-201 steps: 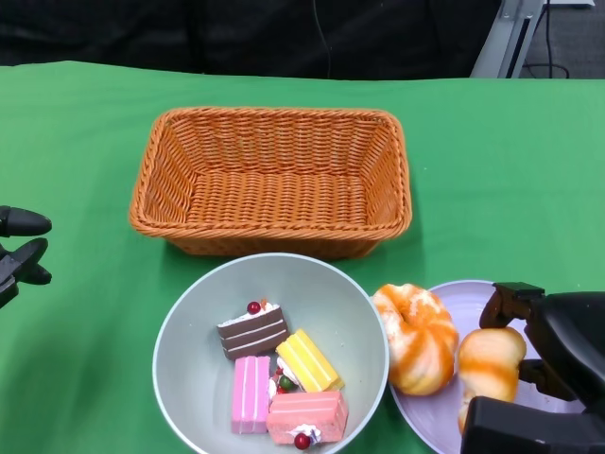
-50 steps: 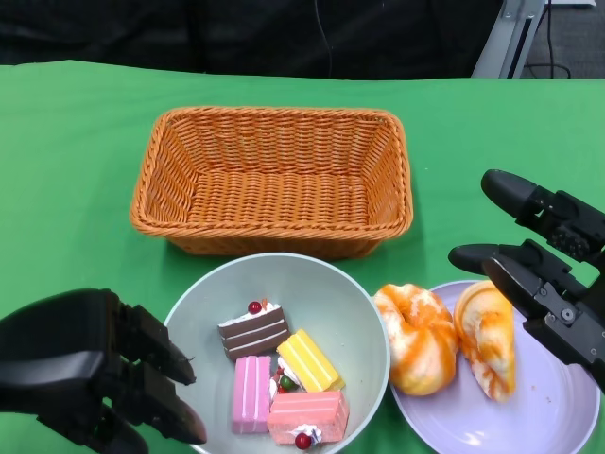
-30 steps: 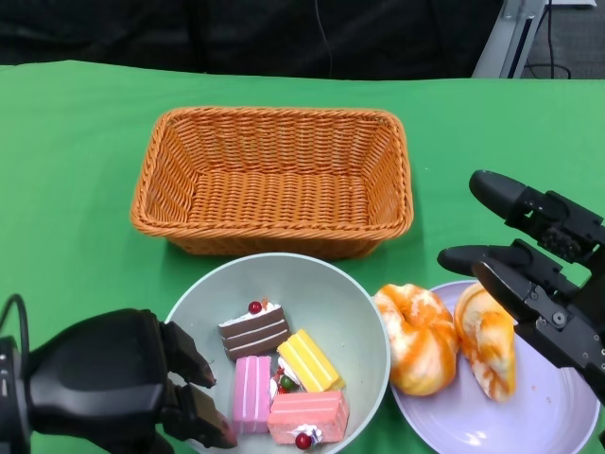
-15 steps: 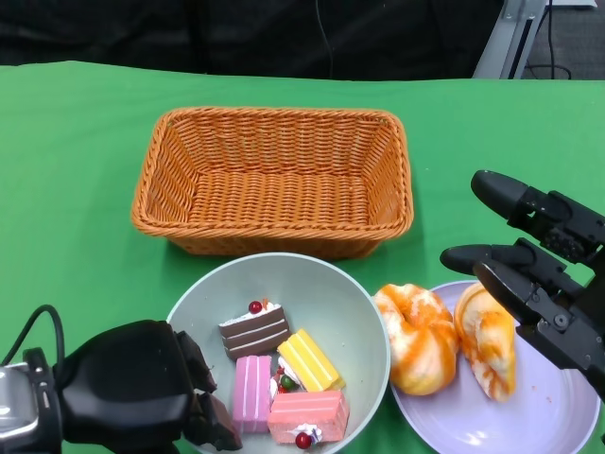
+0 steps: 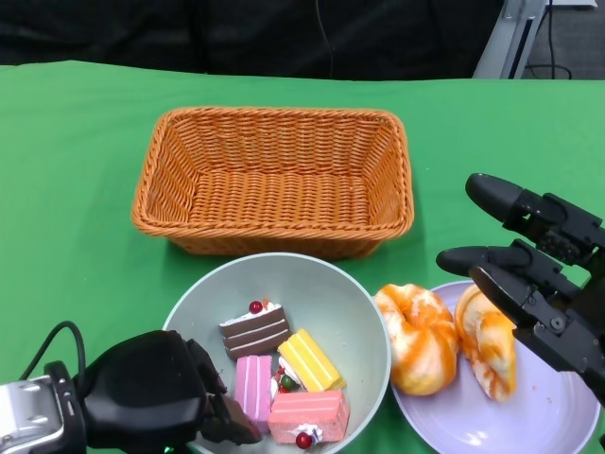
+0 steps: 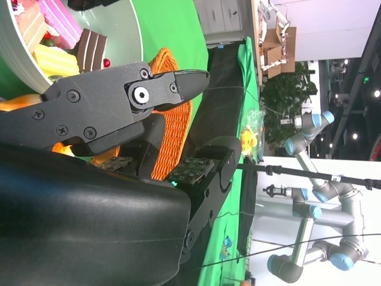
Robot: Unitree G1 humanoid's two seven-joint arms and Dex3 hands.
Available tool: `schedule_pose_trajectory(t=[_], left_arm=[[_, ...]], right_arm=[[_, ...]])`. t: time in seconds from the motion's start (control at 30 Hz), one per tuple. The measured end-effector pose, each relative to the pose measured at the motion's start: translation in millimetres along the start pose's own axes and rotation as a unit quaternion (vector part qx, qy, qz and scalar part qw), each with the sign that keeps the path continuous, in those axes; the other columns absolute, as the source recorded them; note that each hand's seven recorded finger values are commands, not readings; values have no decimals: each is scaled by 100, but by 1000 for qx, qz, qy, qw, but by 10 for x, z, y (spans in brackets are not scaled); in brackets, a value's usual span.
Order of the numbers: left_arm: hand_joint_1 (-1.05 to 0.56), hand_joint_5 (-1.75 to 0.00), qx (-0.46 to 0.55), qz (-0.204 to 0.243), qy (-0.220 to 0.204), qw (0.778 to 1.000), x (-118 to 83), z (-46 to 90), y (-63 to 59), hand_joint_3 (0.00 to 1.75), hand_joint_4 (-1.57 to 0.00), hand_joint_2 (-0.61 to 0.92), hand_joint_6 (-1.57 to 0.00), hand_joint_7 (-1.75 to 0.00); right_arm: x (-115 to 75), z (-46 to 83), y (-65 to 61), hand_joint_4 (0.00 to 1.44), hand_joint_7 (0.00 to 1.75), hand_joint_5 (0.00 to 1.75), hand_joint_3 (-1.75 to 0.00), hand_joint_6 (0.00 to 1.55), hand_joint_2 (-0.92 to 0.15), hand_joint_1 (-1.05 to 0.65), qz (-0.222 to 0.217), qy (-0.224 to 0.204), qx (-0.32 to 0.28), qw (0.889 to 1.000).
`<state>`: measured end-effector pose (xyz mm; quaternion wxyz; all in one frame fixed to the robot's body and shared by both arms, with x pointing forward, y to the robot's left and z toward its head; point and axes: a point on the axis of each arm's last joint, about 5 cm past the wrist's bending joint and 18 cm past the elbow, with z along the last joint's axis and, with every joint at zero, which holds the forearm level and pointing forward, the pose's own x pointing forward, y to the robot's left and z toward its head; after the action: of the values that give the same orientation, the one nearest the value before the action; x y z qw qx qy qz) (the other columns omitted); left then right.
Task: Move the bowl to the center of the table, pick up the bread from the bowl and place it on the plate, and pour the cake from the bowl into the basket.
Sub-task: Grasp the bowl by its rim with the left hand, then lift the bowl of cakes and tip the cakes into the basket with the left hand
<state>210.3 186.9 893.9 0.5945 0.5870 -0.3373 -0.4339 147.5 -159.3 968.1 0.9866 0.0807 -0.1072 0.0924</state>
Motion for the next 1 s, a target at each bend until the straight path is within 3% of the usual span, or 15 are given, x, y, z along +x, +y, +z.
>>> schedule_pose_trajectory(t=[0.17, 0.23, 0.4, 0.43, 0.53, 0.63, 0.7, 0.77, 0.83, 1.0], left_arm=[[-34, -4, -12, 15, -4, 1000, 45, -34, -88, 3, -96, 92, -91, -6], [-32, -6, -21, 25, -4, 999, 49, -60, -126, 2, -103, 90, -104, -9], [-30, -13, -34, 40, -6, 999, 52, -99, -189, 0, -121, 88, -117, -11], [-30, -28, -34, 39, -5, 999, 51, -114, -196, 0, -121, 90, -120, -9], [-29, -105, -33, 39, -7, 999, 66, -145, -197, 3, -88, 92, -123, -3], [-28, -147, -31, 31, -10, 999, 76, -163, -193, 6, -72, 92, -126, -6], [-28, -157, -34, 28, -9, 999, 74, -172, -195, 8, -69, 92, -127, -8], [-28, -170, -39, 27, -8, 999, 71, -182, -197, 12, -65, 92, -94, -76], [-27, -174, -49, 29, -7, 998, 62, -192, -199, 15, -65, 92, -71, -128], [-28, -175, -78, 34, -10, 996, 28, -206, -193, 18, -67, 92, -63, -147]], right_arm=[[-4, 3, -1, 57, 10, 76, -12, 69, -92, -41, 0, -5, -2, 1000], [-5, 2, -1, 57, 10, 76, -12, 69, -92, -41, -1, -6, -6, 1000], [-5, -7, 4, 58, 10, 75, -12, 69, -92, -42, 0, -7, -12, 1000], [-5, -8, 6, 58, 10, 75, -12, 69, -92, -42, 1, -7, -11, 1000], [-5, -10, 10, 58, 10, 74, -12, 70, -92, -42, 4, -7, -11, 1000], [-5, -10, 12, 58, 10, 74, -12, 70, -92, -41, 4, -7, -11, 1000], [-5, -11, 15, 59, 10, 74, -13, 70, -92, -41, 5, -6, -11, 1000], [-4, -13, 20, 59, 10, 74, -13, 70, -92, -41, 6, -6, -11, 1000], [-4, -13, 23, 59, 10, 74, -13, 70, -92, -40, 6, -7, -11, 1000], [-3, -10, 25, 59, 9, 74, -13, 70, -92, -39, 7, -11, -11, 1000]])
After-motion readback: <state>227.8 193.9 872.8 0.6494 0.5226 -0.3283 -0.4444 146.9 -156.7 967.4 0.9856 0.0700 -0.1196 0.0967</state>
